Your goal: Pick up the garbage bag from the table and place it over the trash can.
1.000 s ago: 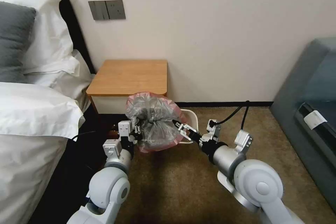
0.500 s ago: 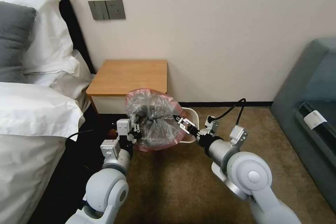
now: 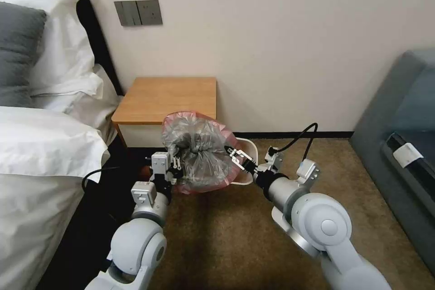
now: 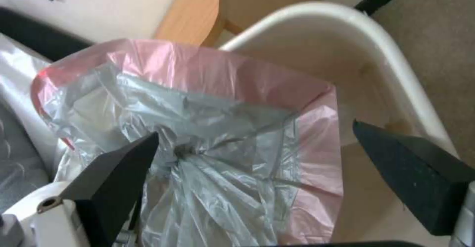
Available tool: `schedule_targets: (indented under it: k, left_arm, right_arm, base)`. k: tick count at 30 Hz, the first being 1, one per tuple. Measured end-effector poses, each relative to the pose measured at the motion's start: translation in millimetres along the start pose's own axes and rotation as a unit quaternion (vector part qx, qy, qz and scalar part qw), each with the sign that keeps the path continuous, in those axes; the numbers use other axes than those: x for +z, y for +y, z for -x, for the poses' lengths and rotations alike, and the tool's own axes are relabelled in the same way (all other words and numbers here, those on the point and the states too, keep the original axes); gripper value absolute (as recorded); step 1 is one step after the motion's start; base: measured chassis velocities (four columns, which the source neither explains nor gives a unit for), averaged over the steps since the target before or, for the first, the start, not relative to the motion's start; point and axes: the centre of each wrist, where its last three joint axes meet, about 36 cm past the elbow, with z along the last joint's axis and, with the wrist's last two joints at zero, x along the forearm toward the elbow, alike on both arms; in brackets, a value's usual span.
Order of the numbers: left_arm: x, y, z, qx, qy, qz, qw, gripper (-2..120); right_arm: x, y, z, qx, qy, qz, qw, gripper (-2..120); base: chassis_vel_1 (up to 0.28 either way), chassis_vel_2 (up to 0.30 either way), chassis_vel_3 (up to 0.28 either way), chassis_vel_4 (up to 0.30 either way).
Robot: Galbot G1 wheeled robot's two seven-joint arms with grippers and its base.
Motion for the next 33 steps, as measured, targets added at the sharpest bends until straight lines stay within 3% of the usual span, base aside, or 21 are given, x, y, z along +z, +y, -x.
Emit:
schedule_targets:
  k: [11,17,33]
  left_arm:
    - [1.8,0.2,-0.8,0.002,-0.005,0.007,1.0,7]
    - [2.0,0.8,-1.0,0.003,-0.004,0.005,1.0,7]
    - [2.7,-1.0,-5.3,0.011,0.0,0.003,0.9999,7]
  right_arm:
    - [0.7,13.2,-0.5,-0.003,-0.007,-0.005,1.0,100]
    - [7.6,8.1,-9.0,-0.032,-0.026,-0.084,0.996,100]
    - [16.7,-7.2,13.5,-0.019,-0.053,-0.197,0.979,100]
  base:
    - [0.0,0.0,0.0,0.0]
    - [0.0,0.0,0.0,0.0]
    - [0.0,0.0,0.0,0.0]
